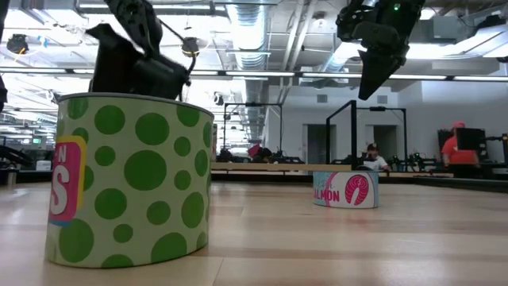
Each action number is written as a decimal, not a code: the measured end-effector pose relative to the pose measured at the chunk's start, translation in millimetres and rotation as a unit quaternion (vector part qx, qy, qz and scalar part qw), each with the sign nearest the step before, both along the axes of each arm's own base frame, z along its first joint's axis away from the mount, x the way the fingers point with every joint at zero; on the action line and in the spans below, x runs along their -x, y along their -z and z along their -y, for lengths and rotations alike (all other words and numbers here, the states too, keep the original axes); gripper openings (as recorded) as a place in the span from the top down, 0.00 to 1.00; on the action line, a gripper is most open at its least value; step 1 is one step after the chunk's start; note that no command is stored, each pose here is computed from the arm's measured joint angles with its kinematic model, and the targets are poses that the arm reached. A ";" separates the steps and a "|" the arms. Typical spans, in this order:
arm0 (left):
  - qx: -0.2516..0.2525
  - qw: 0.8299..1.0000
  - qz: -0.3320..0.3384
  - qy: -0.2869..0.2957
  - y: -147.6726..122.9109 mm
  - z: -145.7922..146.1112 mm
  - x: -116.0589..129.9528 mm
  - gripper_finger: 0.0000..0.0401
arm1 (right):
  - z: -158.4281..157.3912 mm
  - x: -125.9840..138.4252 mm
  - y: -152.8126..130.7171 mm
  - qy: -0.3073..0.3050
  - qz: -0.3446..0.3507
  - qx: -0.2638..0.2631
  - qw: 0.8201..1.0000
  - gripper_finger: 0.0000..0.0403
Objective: Pick and place cans onto a shelf
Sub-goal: Put the canned carrots on the shelf
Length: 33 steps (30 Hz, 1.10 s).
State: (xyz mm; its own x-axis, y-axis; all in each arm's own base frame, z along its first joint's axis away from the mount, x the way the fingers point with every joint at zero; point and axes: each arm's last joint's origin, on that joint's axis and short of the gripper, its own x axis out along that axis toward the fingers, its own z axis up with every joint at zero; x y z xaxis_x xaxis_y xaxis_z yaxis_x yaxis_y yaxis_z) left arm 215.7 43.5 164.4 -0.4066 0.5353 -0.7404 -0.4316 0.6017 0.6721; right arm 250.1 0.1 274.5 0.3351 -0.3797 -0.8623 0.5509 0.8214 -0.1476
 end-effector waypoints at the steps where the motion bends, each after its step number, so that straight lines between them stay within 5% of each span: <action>1: 0.004 1.000 0.006 0.002 -2.6 2.2 -2.8 1.00 | 0.0 -0.1 0.1 0.000 0.000 0.000 1.000 0.83; 17: -0.014 1.000 0.026 0.010 -38.6 23.6 -18.5 0.95 | 0.0 -0.1 0.1 -0.001 -0.001 0.000 1.000 0.83; 21: -0.047 0.995 0.086 0.015 -70.1 32.1 -16.3 0.89 | -0.2 -0.1 0.1 -0.001 0.000 -0.001 1.000 0.83; 27: -0.082 0.965 0.249 0.030 -141.0 34.9 6.2 0.88 | -0.3 0.0 0.2 -0.001 -0.001 -0.001 1.000 0.83; 33: -0.126 0.928 0.339 -0.085 -175.3 -17.0 47.3 0.99 | 0.3 -0.4 -0.1 0.002 0.002 0.006 1.000 0.83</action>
